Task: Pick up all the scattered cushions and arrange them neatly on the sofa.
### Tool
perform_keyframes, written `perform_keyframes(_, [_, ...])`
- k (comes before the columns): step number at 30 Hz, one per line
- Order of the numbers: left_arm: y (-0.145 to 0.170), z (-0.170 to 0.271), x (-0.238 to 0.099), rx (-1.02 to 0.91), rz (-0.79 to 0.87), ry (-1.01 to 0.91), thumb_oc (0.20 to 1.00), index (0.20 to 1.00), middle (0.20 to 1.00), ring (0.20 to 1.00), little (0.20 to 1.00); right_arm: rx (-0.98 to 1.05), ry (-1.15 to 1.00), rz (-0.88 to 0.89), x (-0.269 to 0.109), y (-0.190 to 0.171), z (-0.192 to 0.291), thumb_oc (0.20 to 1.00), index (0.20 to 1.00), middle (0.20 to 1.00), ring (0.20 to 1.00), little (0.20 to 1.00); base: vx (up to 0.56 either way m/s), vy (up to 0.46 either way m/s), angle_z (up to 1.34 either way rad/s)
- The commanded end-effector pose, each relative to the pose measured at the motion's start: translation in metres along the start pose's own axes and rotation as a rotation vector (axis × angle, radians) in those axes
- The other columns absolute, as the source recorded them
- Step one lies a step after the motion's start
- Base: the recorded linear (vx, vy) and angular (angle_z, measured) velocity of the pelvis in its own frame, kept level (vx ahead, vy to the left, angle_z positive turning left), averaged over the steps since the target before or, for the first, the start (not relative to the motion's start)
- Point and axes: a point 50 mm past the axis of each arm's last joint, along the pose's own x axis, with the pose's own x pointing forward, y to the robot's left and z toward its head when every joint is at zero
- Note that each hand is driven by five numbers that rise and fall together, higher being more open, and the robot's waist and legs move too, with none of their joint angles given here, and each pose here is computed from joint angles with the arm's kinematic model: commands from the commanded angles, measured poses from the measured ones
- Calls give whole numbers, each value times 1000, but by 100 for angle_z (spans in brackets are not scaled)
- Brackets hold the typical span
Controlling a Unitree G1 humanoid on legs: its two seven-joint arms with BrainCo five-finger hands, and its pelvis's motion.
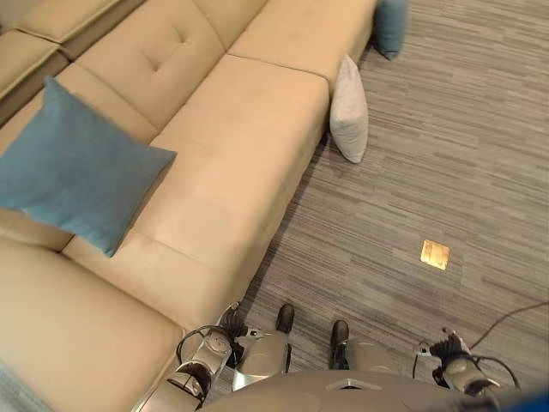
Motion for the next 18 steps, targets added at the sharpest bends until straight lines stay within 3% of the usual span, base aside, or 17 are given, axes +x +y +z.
perform_keyframes(1, [16,-1,1,-1,60,-1,1000,1000,1000,1000,1000,-8,-50,-34,3,-11,12,1000,1000,1000,1000,1000,83,80,-76])
perform_keyframes(6, [27,5,3,24,99,-21,1000,1000,1000,1000,1000,-33,-136,-51,5,-16,37,1000,1000,1000,1000,1000,152,33,-74])
perform_keyframes(10, [29,6,4,26,100,-21,1000,1000,1000,1000,1000,-29,-110,-41,4,-13,30,1000,1000,1000,1000,1000,283,-175,-68])
perform_keyframes(18, [13,14,4,1,60,-36,1000,1000,1000,1000,1000,25,-45,-56,3,-12,10,1000,1000,1000,1000,1000,254,-285,15])
